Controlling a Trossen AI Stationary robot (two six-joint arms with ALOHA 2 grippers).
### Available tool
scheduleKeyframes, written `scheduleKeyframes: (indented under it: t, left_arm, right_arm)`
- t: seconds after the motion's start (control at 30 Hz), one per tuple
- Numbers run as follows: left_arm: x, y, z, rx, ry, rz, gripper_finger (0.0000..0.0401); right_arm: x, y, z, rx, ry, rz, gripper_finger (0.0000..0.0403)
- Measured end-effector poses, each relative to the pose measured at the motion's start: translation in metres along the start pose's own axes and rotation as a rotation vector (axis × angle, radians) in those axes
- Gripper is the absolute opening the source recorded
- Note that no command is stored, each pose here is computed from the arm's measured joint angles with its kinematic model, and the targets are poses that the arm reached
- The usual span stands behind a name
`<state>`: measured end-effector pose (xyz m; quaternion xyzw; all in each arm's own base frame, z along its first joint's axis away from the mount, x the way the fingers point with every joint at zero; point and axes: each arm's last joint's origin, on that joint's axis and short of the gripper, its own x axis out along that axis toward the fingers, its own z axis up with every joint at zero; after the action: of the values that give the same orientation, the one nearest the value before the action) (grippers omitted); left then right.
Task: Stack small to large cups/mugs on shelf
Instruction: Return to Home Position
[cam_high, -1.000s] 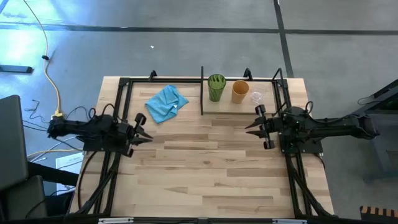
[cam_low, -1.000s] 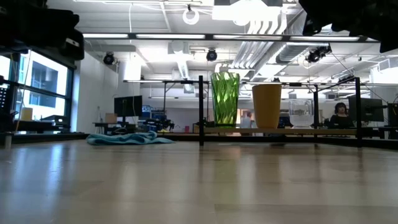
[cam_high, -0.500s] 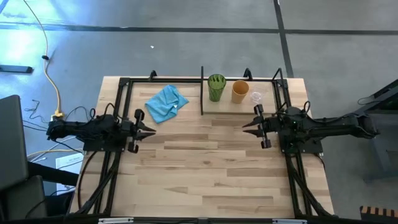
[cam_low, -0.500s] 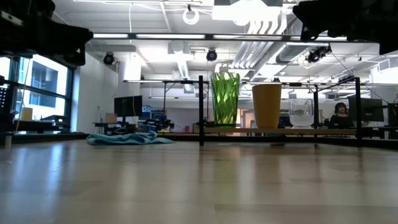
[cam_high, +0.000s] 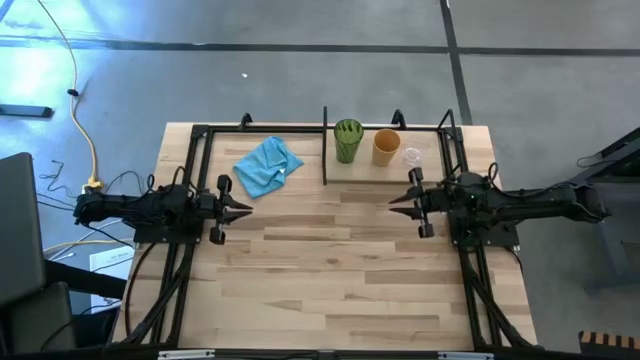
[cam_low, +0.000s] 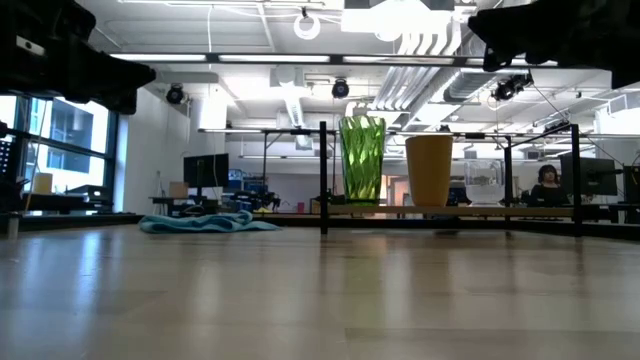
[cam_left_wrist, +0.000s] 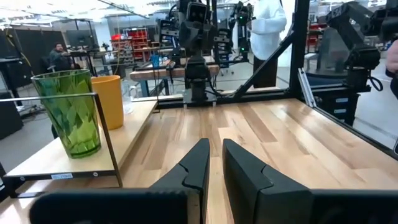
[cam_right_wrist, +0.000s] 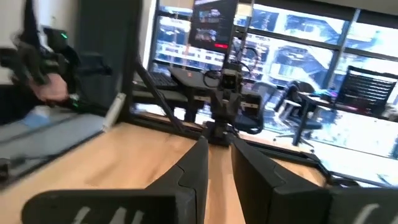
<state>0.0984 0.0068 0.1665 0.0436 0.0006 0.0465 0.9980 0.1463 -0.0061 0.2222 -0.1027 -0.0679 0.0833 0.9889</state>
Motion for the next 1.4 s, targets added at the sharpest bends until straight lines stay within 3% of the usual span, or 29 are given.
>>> scheduleKeyframes:
  t: [0.13, 0.37, 0.5, 0.63, 0.8, 0.97, 1.13, 1.3, 1.4]
  left_arm:
    - [0.0, 0.0, 0.0, 0.002, -0.001, -0.001, 0.0035]
    - [0.0, 0.0, 0.0, 0.002, -0.002, 0.0, 0.0035]
    - [0.0, 0.0, 0.0, 0.001, -0.002, 0.0, 0.0035]
    - [0.0, 0.0, 0.0, -0.005, -0.002, 0.001, 0.0035]
    - [0.0, 0.0, 0.0, -0.014, -0.003, 0.004, 0.0035]
    - [0.0, 0.0, 0.0, -0.014, -0.003, 0.004, 0.0035]
    - [0.0, 0.0, 0.0, -0.014, -0.002, 0.008, 0.0035]
    - [0.0, 0.0, 0.0, -0.014, -0.003, 0.009, 0.0035]
    - [0.0, 0.0, 0.0, -0.014, -0.003, 0.009, 0.0035]
  right_arm:
    - [0.0, 0.0, -0.005, -0.049, 0.042, -0.018, 0.0064]
    - [-0.021, 0.004, -0.02, -0.095, -0.157, -0.145, 0.0064]
    - [-0.025, 0.001, -0.015, -0.065, -0.184, -0.187, 0.0064]
    - [-0.028, 0.001, -0.015, -0.11, -0.201, -0.213, 0.0064]
    - [-0.035, -0.003, -0.01, -0.136, -0.225, -0.402, 0.0064]
    - [-0.038, -0.004, -0.012, -0.144, -0.174, -0.474, 0.0064]
    - [-0.041, -0.009, -0.017, -0.111, -0.088, -0.696, 0.006]
    - [-0.042, -0.013, -0.022, -0.119, -0.034, -0.734, 0.0045]
    - [-0.041, -0.014, -0.023, -0.115, -0.045, -0.651, 0.0036]
